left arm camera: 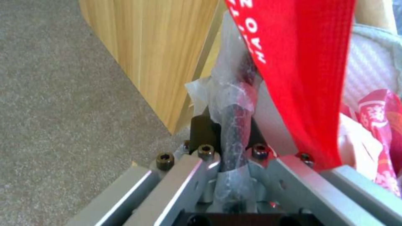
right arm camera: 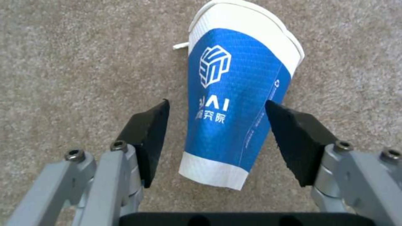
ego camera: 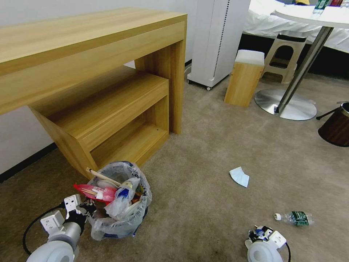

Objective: Pick up the trash bin and place the garbage on the floor into it.

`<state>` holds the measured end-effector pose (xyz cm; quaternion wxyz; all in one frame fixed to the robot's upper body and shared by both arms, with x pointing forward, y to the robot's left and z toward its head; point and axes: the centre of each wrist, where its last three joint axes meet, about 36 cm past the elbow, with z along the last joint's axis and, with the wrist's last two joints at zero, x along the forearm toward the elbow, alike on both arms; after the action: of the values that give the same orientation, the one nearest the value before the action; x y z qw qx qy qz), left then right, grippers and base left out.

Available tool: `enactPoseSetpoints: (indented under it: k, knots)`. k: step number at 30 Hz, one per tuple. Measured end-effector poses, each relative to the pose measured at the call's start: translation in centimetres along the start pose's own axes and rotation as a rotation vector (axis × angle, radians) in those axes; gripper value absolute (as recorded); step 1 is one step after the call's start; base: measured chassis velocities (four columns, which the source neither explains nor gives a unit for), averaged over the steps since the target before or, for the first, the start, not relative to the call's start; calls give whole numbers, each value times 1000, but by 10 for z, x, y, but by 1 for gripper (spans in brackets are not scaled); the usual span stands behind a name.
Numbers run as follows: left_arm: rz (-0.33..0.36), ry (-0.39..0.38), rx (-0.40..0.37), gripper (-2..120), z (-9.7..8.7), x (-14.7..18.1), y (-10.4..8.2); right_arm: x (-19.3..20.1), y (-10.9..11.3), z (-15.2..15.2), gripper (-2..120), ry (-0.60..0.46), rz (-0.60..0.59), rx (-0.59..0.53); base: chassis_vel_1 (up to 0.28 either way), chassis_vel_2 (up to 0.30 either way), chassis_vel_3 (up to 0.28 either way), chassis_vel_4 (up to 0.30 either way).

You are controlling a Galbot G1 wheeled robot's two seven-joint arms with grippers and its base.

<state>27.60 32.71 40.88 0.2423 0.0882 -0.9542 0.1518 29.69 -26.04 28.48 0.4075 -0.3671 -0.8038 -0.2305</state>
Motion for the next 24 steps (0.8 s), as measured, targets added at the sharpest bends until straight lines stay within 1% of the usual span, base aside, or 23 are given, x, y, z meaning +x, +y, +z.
enactPoseSetpoints:
  k: [2, 4, 24]
  knots:
    - [1, -1, 0, 0, 0, 1, 0, 0, 0, 0, 59, 0, 2, 0, 0, 0, 0, 0]
    - [3, -5, -3, 0, -2, 3, -1, -2, 1, 2, 56, -1, 7, 5, 0, 0, 0, 0]
    - [2, -8, 0, 0, -3, 4, -1, -8, -1, 6, 57, -27, 22, 18, 0, 0, 0, 0]
